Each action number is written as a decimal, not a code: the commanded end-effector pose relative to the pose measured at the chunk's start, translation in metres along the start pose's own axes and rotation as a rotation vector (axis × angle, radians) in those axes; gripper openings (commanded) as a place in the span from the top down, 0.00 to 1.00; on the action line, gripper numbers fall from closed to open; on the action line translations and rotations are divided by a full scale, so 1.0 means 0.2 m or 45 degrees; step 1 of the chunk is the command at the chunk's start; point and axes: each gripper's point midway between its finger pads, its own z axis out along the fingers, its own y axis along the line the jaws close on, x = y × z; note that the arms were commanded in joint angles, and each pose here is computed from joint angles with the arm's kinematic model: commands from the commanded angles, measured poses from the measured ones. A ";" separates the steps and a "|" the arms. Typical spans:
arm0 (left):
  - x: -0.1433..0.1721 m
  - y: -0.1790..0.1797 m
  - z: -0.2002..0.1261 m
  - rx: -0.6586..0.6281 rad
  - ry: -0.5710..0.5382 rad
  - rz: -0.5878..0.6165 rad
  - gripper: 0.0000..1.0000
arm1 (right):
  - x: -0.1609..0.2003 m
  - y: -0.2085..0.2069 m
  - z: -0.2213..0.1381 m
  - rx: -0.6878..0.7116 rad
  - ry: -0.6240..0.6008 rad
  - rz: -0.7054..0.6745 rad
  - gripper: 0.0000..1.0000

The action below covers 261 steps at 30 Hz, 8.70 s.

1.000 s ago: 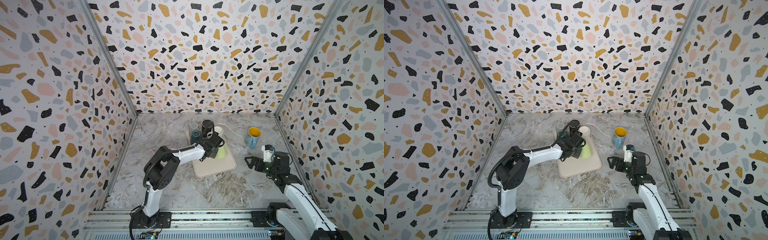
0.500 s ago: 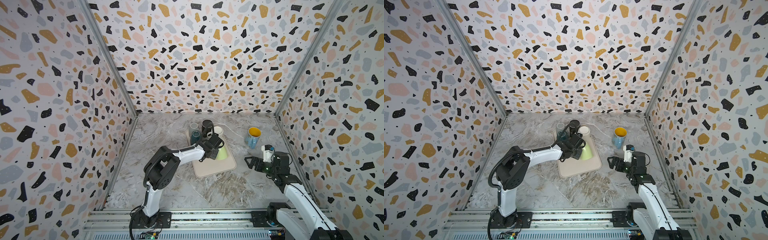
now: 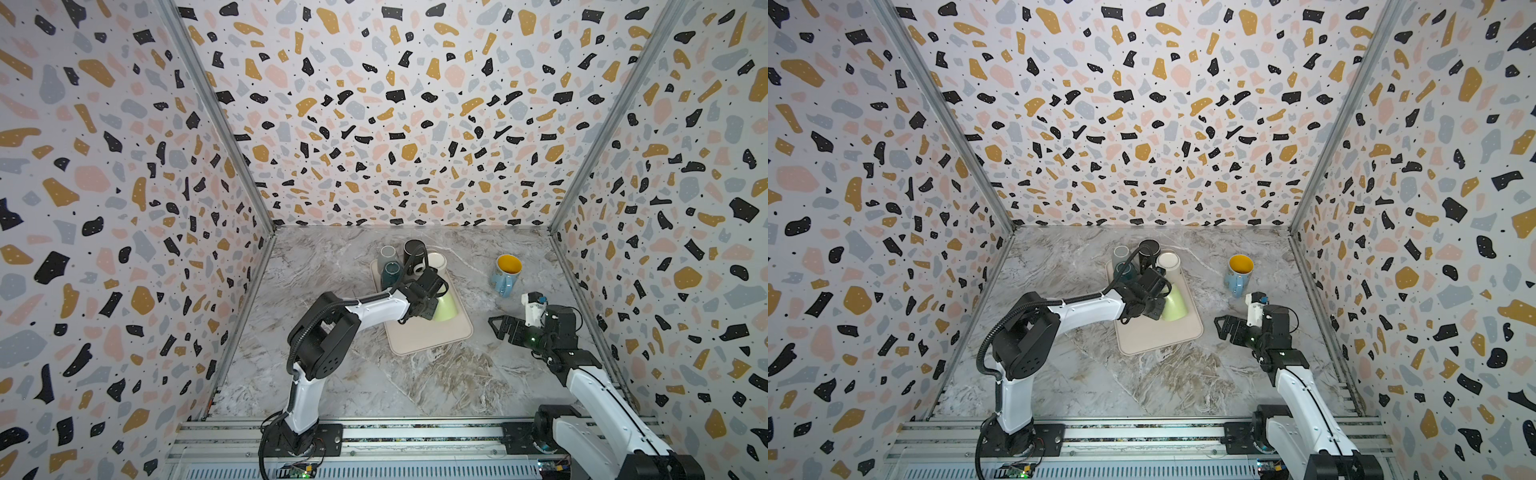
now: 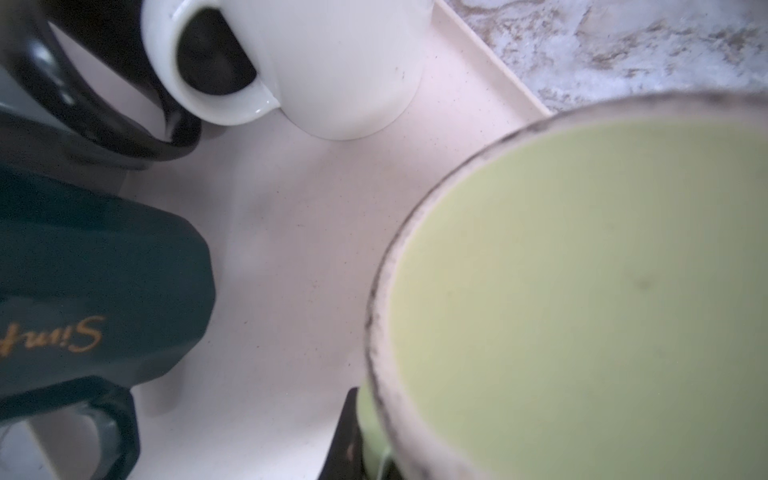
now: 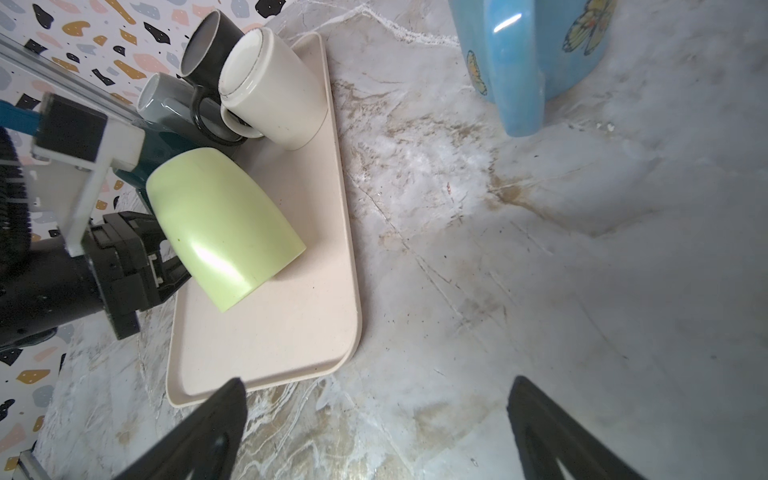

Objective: Turn the mug right side up
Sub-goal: Pick up the mug from the tray, then place the mug at the top-right of the table.

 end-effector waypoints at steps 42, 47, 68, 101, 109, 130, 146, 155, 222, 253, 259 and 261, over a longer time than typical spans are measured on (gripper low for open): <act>-0.31 -0.11 -0.17 0.187 -0.257 -0.134 1.00 | -0.02 0.07 -0.01 -0.097 -0.025 0.005 0.01; -0.34 -0.13 -0.16 0.261 -0.238 -0.217 1.00 | 0.00 0.11 0.00 -0.168 -0.019 0.010 0.01; -0.33 -0.19 -0.16 0.390 -0.192 -0.390 1.00 | 0.03 0.16 0.01 -0.291 -0.035 0.059 0.01; -0.36 -0.35 -0.24 0.681 -0.136 -0.646 1.00 | 0.01 0.37 0.01 -0.417 -0.143 -0.085 0.01; -0.35 -0.40 -0.25 0.769 -0.100 -0.682 1.00 | -0.02 0.43 0.02 -0.436 -0.185 -0.141 0.06; -0.39 -0.44 -0.30 0.913 -0.119 -0.794 1.00 | -0.04 0.44 0.03 -0.405 -0.264 -0.176 0.26; -0.40 -0.39 -0.33 0.941 -0.137 -0.868 1.00 | -0.02 0.46 0.05 -0.414 -0.238 -0.168 0.34; -0.43 -0.40 -0.37 1.009 -0.182 -0.904 1.00 | -0.02 0.47 0.07 -0.407 -0.220 -0.187 0.35; -0.34 -0.55 -0.42 1.120 -0.110 -0.922 1.00 | -0.12 0.56 0.24 -0.411 -0.260 -0.218 0.60; -0.30 -0.59 -0.40 1.133 -0.070 -0.908 1.00 | -0.17 0.54 0.23 -0.378 -0.321 -0.156 0.88; -0.30 -0.59 -0.40 1.131 -0.072 -0.908 1.00 | -0.16 0.53 0.23 -0.366 -0.314 -0.142 1.00; -0.30 -0.59 -0.39 1.133 -0.068 -0.906 1.00 | -0.16 0.53 0.24 -0.365 -0.311 -0.140 1.00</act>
